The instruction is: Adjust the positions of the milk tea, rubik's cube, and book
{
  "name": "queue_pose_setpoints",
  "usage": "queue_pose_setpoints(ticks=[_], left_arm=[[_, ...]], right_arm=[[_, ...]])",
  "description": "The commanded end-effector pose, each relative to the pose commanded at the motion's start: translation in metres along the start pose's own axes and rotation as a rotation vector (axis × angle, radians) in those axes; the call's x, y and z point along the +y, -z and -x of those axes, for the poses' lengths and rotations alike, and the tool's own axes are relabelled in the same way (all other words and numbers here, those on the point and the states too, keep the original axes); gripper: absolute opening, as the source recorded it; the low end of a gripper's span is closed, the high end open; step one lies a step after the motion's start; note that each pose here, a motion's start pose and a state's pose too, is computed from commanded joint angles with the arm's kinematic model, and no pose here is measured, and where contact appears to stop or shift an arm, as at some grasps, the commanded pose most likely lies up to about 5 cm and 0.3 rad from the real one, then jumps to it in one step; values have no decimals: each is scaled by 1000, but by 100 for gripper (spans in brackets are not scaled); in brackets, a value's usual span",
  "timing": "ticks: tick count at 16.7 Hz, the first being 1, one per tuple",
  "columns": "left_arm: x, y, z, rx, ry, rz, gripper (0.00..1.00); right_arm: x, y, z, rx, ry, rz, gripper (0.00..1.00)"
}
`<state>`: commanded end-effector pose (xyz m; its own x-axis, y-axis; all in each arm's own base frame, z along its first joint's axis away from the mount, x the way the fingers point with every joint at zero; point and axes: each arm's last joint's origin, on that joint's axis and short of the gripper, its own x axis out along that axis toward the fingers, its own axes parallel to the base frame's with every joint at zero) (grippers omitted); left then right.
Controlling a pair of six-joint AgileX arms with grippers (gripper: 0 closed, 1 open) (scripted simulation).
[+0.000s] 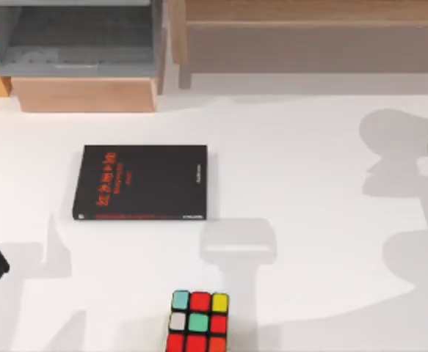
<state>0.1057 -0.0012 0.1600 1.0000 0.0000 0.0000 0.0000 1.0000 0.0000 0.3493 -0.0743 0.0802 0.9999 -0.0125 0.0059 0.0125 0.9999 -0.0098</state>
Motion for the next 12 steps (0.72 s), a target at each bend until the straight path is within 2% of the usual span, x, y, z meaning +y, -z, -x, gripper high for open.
queue_pose_setpoints(ticks=[3, 12], left_arm=[[0, 0, 0, 0, 0, 0, 100], [0, 0, 0, 0, 0, 0, 100]], right_arm=[[0, 0, 0, 0, 0, 0, 98], [0, 0, 0, 0, -1, 0, 100]])
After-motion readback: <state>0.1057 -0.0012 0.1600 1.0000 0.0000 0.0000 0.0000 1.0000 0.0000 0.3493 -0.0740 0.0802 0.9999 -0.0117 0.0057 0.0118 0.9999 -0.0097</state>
